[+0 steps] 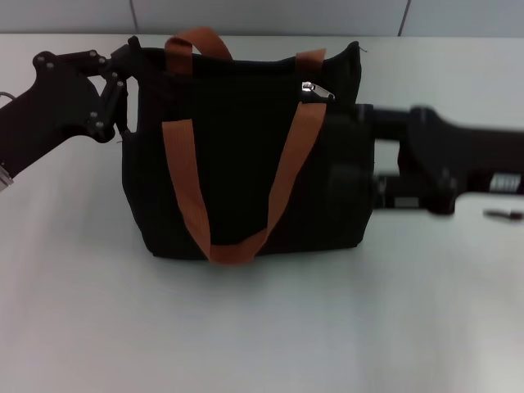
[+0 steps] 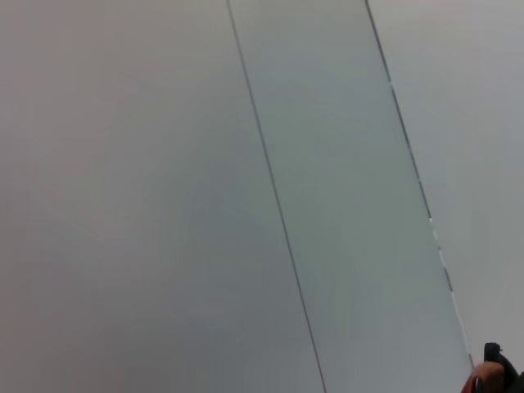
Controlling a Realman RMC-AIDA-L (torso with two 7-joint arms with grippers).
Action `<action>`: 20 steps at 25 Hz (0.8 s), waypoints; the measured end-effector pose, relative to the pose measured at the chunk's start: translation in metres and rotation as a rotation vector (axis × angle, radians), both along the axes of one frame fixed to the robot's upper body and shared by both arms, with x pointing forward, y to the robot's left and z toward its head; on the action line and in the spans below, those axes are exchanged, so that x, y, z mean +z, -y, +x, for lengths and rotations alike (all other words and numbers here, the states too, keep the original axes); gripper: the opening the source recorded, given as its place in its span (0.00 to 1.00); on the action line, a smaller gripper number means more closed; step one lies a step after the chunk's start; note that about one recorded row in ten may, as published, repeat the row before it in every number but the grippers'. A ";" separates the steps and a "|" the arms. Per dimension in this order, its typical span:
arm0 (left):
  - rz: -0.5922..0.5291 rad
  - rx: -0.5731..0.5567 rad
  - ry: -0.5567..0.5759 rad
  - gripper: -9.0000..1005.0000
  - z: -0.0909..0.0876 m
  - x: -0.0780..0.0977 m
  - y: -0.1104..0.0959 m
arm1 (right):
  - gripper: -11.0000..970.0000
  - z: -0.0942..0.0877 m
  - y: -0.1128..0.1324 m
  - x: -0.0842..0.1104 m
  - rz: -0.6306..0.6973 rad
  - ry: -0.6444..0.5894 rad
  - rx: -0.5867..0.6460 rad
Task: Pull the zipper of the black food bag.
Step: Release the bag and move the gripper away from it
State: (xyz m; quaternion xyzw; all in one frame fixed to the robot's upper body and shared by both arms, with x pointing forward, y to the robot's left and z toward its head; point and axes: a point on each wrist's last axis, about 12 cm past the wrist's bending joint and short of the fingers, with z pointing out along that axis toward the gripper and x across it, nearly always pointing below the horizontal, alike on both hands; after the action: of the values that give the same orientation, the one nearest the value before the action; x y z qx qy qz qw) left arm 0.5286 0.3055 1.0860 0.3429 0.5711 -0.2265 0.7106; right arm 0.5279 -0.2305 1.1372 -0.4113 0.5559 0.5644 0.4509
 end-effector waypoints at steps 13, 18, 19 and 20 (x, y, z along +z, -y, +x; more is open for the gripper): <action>-0.067 0.021 -0.133 0.13 0.006 -0.001 -0.005 | 0.72 -0.040 0.011 -0.066 -0.157 0.090 -0.020; -0.106 0.020 -0.231 0.14 0.008 0.000 -0.012 | 0.72 -0.040 0.011 -0.067 -0.156 0.089 -0.027; -0.114 0.020 -0.239 0.15 0.007 0.001 -0.014 | 0.72 -0.040 0.011 -0.067 -0.157 0.090 -0.028; -0.116 0.019 -0.241 0.15 0.006 0.002 -0.016 | 0.72 -0.040 0.011 -0.067 -0.157 0.090 -0.028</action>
State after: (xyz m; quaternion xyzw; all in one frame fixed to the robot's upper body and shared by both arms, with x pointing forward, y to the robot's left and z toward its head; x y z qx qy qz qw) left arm 0.5344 0.3215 1.0876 0.2659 0.6414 -0.2920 0.6577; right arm 0.4880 -0.2418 1.0703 -0.4626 0.5833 0.4937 0.4496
